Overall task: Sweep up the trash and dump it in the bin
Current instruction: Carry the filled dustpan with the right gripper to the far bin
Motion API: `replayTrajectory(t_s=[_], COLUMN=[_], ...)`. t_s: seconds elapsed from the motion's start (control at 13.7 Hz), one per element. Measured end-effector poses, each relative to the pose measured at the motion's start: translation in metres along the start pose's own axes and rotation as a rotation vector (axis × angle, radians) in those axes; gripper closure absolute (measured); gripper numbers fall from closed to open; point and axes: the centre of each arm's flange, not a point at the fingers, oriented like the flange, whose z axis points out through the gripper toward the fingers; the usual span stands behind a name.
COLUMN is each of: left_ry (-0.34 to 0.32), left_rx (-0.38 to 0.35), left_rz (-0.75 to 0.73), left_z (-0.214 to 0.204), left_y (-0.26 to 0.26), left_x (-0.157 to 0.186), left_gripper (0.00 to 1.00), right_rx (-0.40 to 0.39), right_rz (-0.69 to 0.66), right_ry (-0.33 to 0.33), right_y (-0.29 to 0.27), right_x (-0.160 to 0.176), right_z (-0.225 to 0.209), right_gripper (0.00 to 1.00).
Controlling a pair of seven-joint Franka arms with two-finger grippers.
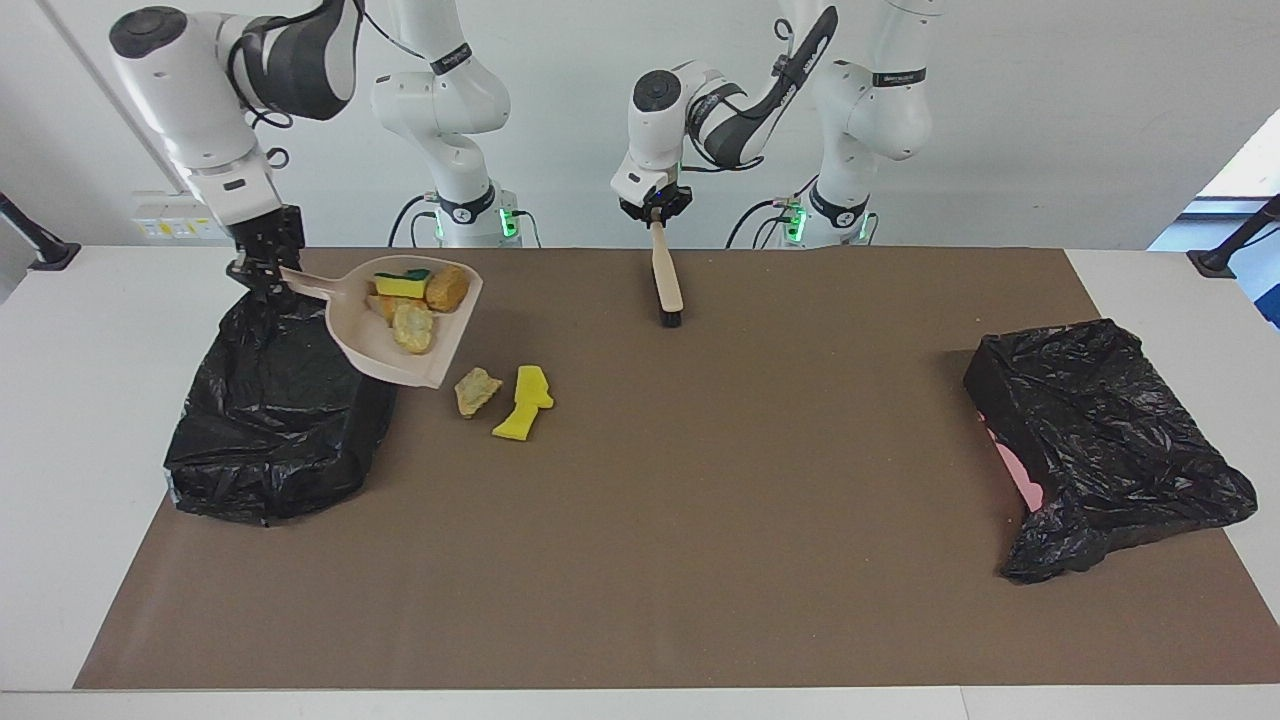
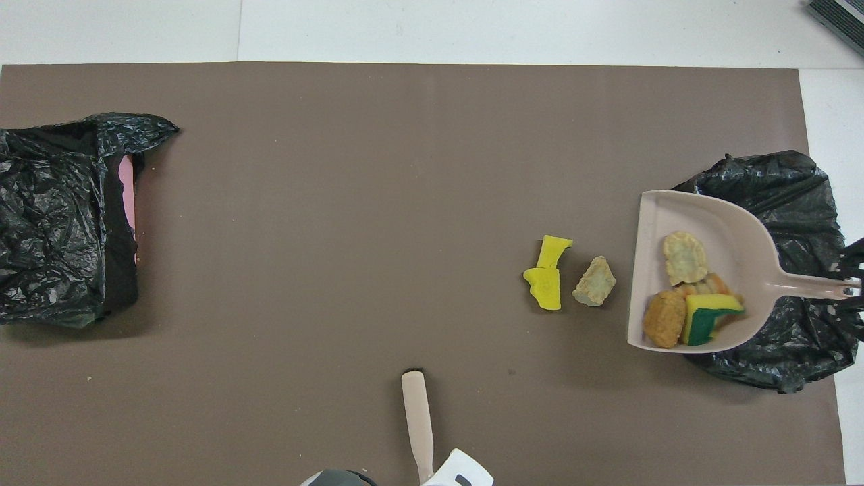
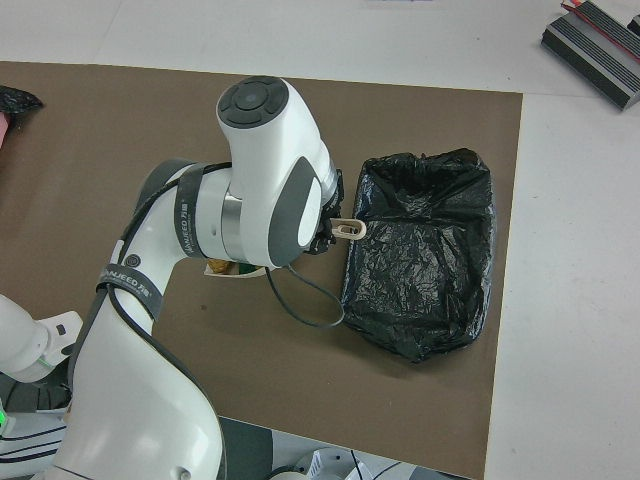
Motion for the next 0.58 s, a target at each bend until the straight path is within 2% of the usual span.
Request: replayTrajectory(t_s=[0.15, 0.44, 0.51, 0.58], left_ry=[0.014, 0.029, 0.039, 0.066], left_rx=[-0.026, -0.069, -0.088, -0.093], left_rz=[-0.015, -0.019, -0.007, 0.028], left_z=[0.002, -0.009, -0.022, -0.040], left_y=[0.002, 0.001, -0.001, -0.003], left_x=[0.009, 0.037, 0.052, 0.071], left_gripper=[0.56, 0.07, 0.00, 0.00], right_rx=[-0.035, -0.041, -0.052, -0.053], right_rz=[0.061, 0.093, 0.079, 0.058], right_ry=[-0.034, -0.114, -0.137, -0.168], right_y=[0.015, 0.048, 0.055, 0.060], right_x=[-0.043, -0.097, -0.111, -0.125], right_z=[-0.009, -0.003, 0.005, 0.015], right_gripper=[0.67, 0.67, 0.67, 0.67])
